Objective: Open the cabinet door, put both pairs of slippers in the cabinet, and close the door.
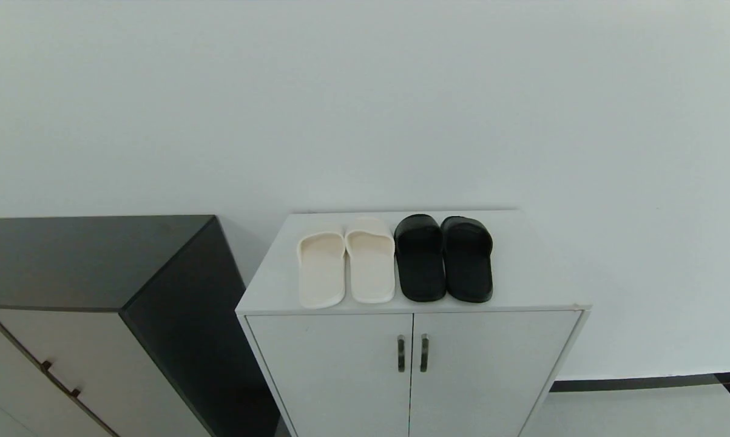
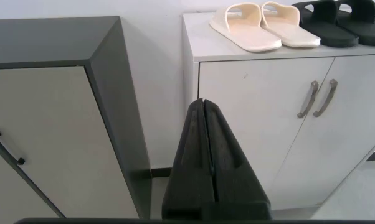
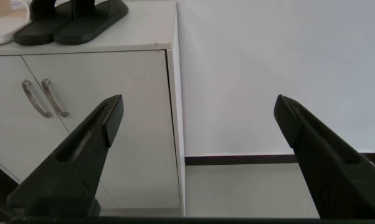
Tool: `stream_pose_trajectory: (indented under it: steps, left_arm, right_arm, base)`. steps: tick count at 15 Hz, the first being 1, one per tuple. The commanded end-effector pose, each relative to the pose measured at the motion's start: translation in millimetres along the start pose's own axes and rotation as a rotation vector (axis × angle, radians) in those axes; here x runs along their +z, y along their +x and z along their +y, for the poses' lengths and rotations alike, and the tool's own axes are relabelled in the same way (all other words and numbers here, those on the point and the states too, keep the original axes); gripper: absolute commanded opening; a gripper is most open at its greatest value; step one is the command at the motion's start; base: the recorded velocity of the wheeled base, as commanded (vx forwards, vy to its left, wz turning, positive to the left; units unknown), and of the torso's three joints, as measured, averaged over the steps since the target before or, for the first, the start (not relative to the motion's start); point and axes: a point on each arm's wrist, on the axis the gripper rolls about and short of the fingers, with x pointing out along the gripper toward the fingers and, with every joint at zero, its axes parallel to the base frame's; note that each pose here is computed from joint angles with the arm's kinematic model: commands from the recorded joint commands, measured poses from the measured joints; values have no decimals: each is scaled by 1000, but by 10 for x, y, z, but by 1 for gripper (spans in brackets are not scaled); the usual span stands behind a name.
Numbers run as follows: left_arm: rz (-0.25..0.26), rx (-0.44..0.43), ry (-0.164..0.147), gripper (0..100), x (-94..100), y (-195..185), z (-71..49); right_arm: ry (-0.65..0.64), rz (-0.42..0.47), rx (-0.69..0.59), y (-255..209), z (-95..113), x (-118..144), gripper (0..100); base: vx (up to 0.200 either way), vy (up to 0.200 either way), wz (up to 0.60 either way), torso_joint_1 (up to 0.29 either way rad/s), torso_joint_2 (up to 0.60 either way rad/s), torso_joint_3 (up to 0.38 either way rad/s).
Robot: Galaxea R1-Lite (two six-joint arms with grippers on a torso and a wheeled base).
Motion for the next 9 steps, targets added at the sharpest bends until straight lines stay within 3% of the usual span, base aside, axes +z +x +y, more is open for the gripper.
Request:
stream_pose_trajectory:
  steps: [1, 4, 9]
  left_arm:
    - [1, 1, 0, 0, 0, 1, 0]
    - [1, 4, 0, 0, 0, 1, 0]
    - [1, 7, 3, 0, 0, 1, 1]
  right_arm:
    - [-1, 1, 1, 1, 0, 0, 100]
    - [-1, 1, 1, 1, 0, 0, 100]
    - [-2, 1, 4, 1, 1, 0, 100]
  base:
    - [0, 0, 0, 0, 0, 0]
    - [0, 0, 0, 0, 0, 0]
    - [200, 0, 0, 0, -1, 1]
